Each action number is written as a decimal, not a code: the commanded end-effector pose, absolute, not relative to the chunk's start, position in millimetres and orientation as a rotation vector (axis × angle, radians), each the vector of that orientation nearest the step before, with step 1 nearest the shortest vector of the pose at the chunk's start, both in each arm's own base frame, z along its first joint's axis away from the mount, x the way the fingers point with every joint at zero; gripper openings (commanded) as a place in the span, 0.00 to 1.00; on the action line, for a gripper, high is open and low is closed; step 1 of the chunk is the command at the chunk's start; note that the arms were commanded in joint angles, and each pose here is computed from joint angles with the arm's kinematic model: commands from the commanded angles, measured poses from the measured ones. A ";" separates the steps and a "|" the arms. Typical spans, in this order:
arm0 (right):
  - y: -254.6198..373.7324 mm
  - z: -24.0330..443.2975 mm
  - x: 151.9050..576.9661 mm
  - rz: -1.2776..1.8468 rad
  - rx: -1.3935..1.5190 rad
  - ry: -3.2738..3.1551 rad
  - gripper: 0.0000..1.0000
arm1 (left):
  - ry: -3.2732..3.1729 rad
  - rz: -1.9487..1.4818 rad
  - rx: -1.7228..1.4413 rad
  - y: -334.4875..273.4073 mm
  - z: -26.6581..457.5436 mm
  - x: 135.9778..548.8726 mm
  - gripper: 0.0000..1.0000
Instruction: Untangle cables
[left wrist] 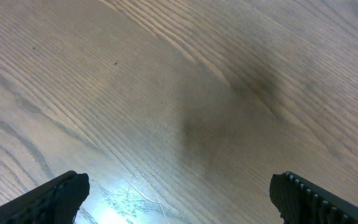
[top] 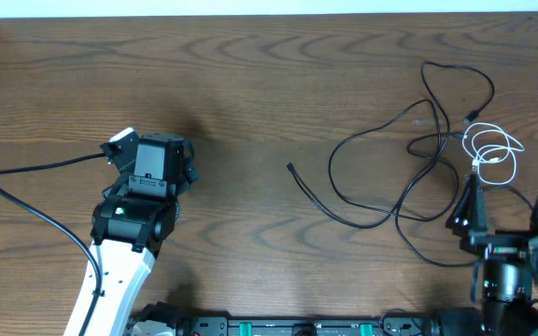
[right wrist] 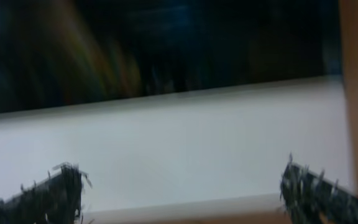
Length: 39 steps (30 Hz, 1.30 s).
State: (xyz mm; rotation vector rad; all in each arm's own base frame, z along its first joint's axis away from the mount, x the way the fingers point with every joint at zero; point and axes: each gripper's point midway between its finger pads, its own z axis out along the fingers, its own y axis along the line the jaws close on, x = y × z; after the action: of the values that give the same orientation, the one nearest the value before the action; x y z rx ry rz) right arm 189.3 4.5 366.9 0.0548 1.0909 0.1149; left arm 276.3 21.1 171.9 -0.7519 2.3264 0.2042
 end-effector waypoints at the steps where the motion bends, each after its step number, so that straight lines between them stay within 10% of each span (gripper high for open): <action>1: 22.2 358.1 188.8 0.098 -0.073 1.009 0.99 | 2.322 0.236 -0.749 25.4 172.0 274.4 0.98; 22: 29.0 155.4 244.4 0.111 -0.093 1.648 0.99 | 2.322 0.236 -0.749 25.4 172.0 274.4 0.98; 39: 27.8 153.1 245.3 0.104 -0.088 1.660 0.99 | 2.322 0.236 -0.749 25.4 172.0 274.4 0.98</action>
State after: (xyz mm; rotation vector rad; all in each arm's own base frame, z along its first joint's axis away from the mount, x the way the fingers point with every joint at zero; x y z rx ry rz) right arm 245.5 26.0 155.1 -0.0689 1.6538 0.1110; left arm 276.3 21.2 172.0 -0.7520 2.3258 0.2044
